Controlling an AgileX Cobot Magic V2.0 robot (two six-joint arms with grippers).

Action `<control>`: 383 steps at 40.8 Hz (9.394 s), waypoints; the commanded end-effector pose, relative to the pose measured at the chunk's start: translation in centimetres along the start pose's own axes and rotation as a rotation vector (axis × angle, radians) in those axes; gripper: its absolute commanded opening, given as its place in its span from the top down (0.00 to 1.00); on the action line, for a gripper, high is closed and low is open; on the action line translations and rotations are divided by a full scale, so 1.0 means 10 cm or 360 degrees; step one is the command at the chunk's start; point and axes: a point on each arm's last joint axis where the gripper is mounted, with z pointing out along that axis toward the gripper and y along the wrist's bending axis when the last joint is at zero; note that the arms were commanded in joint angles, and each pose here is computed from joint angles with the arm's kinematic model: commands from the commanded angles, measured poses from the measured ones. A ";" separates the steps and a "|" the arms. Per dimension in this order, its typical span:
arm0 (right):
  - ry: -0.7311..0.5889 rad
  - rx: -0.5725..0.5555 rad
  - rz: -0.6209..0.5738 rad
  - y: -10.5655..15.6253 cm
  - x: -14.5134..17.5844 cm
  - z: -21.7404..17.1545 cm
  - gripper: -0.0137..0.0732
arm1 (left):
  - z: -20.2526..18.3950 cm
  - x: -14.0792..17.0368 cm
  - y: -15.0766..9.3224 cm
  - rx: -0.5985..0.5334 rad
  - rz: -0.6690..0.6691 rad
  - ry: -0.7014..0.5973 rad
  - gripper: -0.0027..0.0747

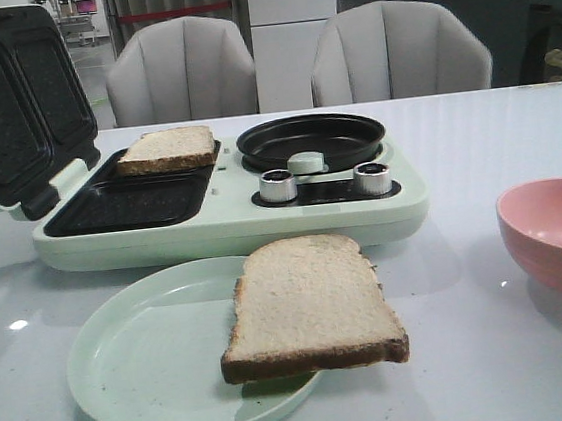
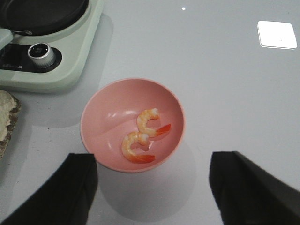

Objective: Make breakfast with bread and shrimp

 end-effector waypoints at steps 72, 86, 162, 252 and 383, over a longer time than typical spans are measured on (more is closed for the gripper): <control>0.0321 -0.0622 0.0227 0.49 -0.08 0.52 0.15 | -0.06 -0.12 -0.04 0.0051 -0.0030 -0.0139 0.45; 0.0671 -0.0897 0.0184 1.05 -0.14 1.20 0.15 | -0.06 -0.12 -0.04 0.0051 -0.0030 -0.0139 0.45; 0.0217 -0.1291 0.0281 2.22 -1.42 1.69 0.80 | -0.06 -0.12 -0.04 0.0051 -0.0030 -0.0139 0.45; -0.0111 -0.0586 -0.0304 0.49 -0.13 -0.34 0.30 | -0.06 -0.12 -0.04 0.0051 -0.0030 -0.0139 0.45; -0.0111 -0.0586 -0.0304 0.49 -0.13 -0.34 0.30 | 0.90 -1.12 2.16 0.0178 -0.1044 -0.0129 0.84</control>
